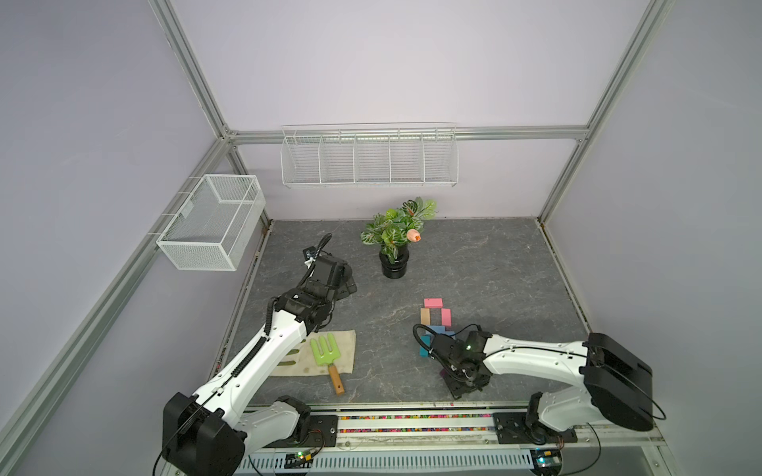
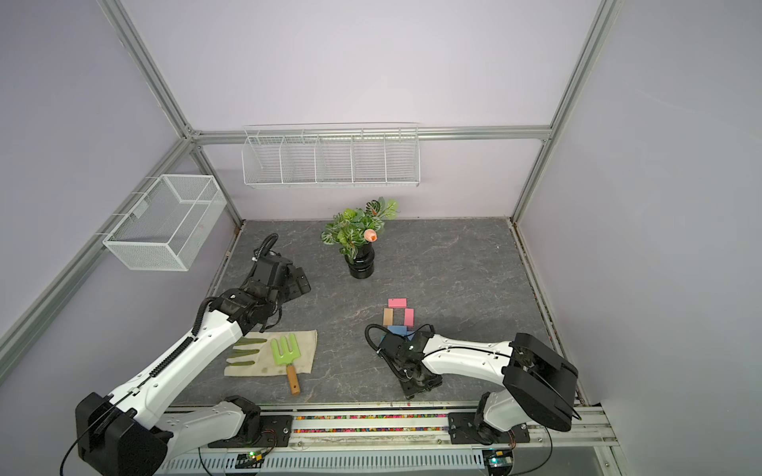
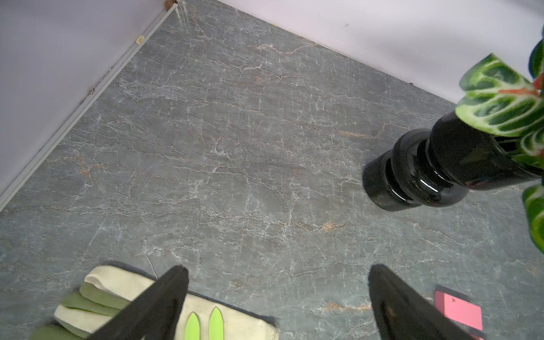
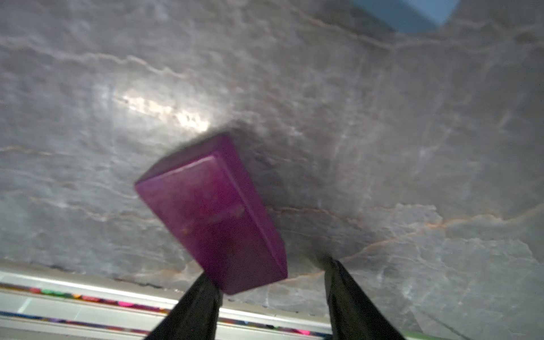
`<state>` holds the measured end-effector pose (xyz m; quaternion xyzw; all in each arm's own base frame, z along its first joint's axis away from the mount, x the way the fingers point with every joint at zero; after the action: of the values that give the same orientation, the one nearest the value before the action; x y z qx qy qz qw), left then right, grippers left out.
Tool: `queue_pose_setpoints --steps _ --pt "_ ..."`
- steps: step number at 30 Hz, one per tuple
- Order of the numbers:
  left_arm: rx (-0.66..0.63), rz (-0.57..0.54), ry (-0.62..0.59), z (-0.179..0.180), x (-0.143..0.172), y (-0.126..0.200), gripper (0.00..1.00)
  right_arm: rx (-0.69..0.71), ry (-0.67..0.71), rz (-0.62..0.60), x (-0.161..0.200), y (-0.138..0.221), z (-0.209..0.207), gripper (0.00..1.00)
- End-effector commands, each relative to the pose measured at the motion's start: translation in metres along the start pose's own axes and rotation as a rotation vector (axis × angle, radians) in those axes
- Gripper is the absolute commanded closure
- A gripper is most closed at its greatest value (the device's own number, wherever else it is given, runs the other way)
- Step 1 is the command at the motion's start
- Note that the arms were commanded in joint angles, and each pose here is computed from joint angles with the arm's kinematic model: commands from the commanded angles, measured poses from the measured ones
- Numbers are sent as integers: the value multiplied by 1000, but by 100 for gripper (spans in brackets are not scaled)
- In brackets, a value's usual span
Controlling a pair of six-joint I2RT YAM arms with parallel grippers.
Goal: Assemble the number 8 with building blocks
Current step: Assemble the building block at the center of the board.
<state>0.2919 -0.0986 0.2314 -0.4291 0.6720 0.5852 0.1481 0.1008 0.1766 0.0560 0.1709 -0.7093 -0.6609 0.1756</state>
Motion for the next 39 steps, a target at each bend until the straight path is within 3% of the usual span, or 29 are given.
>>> queue_pose_setpoints --steps 1,3,4,19,39 --pt "-2 -15 4 -2 -2 1 0 155 -40 -23 -4 -7 -25 45" --pt "-2 -15 4 -2 -2 2 0 152 -42 -34 -8 -6 -27 58" --pt "-3 -15 3 -1 -3 2 0 149 -44 -35 -9 -6 -28 60" --pt "-11 -22 -1 1 -3 2 0 27 28 -86 -45 -4 2 57" --pt "-21 -20 -5 2 -1 1 0 59 56 -106 -73 -2 12 61"
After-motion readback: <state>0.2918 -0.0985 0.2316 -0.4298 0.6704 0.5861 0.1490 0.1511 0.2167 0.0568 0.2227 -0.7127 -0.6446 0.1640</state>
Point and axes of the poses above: each gripper's point midway between its finger pads, its own y axis back along the fingers, its own z axis along the line the jaws close on, x = y × z, the point moved 4 cm from there along y, back along the fingers, and after that the axes turned 6 degrees about y, right-handed, at the moved point
